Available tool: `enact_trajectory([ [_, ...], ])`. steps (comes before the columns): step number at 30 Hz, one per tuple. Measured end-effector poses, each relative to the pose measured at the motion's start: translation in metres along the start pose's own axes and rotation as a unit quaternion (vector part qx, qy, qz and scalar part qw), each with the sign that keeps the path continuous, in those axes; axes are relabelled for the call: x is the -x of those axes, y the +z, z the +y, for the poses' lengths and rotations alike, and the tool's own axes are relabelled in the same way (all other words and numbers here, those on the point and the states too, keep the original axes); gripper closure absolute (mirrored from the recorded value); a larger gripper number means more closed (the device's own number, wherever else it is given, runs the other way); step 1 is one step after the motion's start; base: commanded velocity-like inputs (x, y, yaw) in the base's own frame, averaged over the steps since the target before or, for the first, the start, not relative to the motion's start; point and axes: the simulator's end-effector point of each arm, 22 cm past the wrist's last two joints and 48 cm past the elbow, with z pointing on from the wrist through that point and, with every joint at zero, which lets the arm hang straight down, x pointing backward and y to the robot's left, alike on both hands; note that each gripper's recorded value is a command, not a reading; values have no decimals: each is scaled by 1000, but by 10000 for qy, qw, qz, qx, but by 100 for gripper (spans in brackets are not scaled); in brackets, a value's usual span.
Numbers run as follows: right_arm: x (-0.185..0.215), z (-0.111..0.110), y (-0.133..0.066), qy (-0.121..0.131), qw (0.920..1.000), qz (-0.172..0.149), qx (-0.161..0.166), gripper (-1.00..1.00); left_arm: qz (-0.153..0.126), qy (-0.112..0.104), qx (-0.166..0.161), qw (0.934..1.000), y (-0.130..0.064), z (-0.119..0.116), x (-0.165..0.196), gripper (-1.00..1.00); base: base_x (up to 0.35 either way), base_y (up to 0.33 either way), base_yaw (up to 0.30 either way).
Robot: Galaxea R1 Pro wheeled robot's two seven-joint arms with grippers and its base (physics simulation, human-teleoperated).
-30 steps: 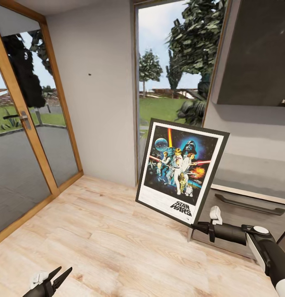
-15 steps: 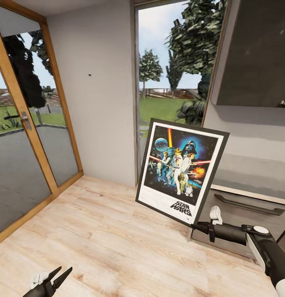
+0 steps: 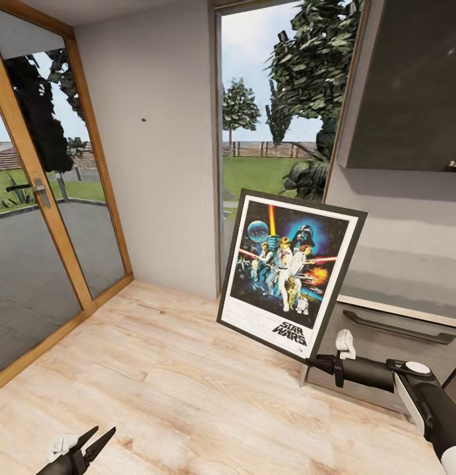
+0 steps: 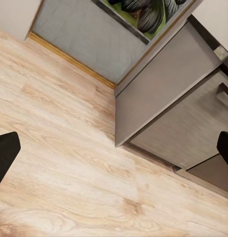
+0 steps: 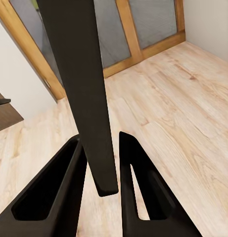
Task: Pick up the poster from the kitchen countertop and hang it on one of the wall nails in the kitchen.
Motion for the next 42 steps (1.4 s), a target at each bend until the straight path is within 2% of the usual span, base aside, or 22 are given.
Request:
enact_trajectory([
  [11, 0, 0, 0, 0, 10000, -2, 1, 100, -3, 1, -3, 10000, 0, 0, 0, -100, 159, 135, 27],
  [24, 0, 0, 0, -1, 10000, 0, 1, 100, -3, 3, -3, 10000, 0, 0, 0, -100, 246, 237, 256],
  [42, 0, 0, 0, 2, 10000, -7, -4, 100, -3, 5, -2, 10000, 0, 0, 0, -100, 253, 248, 18],
])
